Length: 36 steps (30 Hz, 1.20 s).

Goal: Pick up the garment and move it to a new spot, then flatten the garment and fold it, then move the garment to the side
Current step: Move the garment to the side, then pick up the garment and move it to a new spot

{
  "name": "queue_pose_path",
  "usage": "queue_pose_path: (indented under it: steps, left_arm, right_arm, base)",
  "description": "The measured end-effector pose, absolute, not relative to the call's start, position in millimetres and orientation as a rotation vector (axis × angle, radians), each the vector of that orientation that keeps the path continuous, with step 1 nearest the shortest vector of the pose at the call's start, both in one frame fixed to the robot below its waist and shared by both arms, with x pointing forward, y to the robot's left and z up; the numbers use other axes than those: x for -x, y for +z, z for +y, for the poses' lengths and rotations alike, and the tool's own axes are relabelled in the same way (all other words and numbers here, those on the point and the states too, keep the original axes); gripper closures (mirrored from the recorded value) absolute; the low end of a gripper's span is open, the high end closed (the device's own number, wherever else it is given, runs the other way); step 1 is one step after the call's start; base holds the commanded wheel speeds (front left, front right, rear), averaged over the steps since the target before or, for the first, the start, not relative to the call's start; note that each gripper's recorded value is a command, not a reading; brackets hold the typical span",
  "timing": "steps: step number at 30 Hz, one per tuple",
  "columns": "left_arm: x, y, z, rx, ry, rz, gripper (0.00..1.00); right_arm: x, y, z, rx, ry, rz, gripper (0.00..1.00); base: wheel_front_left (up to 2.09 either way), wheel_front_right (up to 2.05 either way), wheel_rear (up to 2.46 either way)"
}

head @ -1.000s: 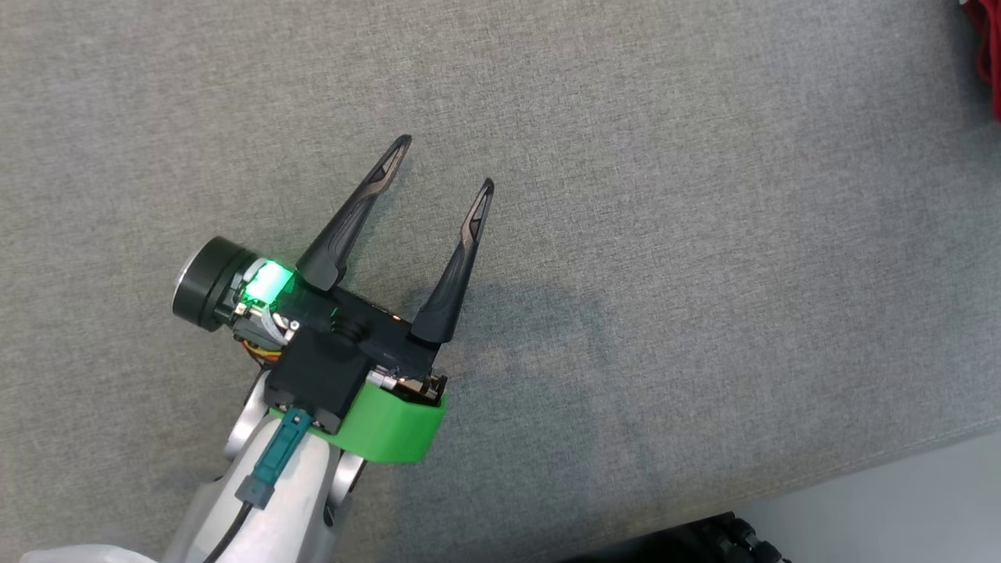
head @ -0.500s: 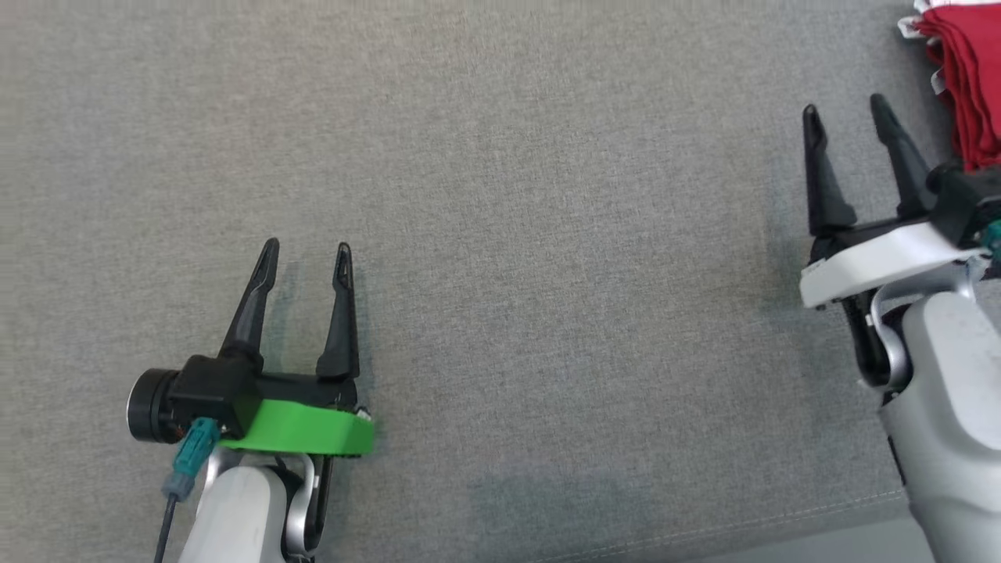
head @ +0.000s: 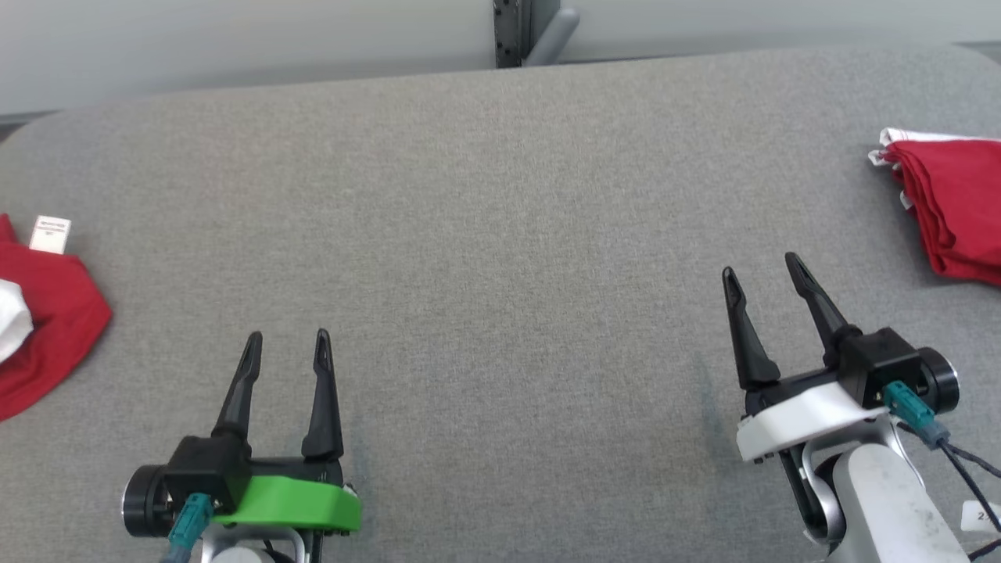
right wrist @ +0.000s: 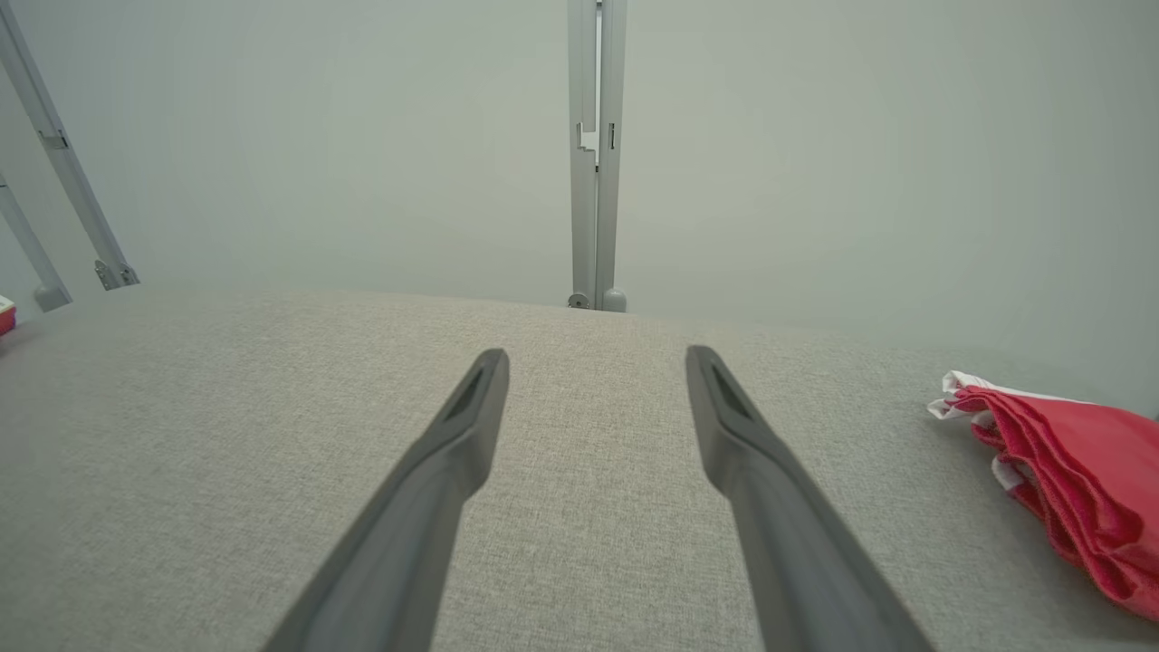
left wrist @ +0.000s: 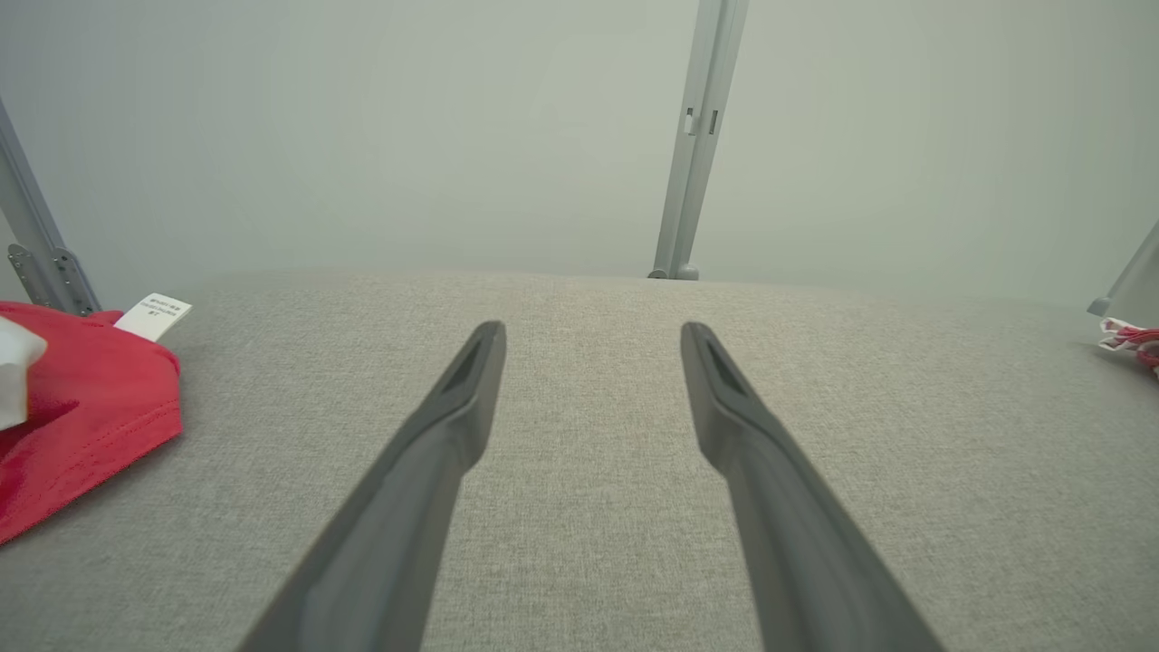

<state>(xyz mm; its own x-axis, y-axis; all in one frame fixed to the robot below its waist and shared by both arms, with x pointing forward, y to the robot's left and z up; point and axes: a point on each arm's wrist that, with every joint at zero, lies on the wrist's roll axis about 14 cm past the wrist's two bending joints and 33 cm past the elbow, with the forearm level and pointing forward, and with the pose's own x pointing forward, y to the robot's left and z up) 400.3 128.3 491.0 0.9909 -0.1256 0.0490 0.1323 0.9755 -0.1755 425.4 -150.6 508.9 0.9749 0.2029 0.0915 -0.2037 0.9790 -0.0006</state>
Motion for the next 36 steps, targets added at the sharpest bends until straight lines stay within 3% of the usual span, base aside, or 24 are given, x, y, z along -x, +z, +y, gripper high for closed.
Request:
queue_pose_path:
  steps: [16, 36]
  left_arm:
    - [-333.2, 509.5, 138.0, 0.148, -0.121, -0.090, 0.00]
    - [-327.6, 508.0, 135.0, 0.130, -0.128, -0.086, 0.00]
  right_arm:
    - [-358.2, 533.0, -141.3, -0.010, 0.188, -0.165, 0.00]
    - [-347.2, 525.3, -143.4, -0.079, 0.176, -0.142, 0.00]
  base:
    - [0.00, 0.00, 0.00]
    - [0.00, 0.00, 0.00]
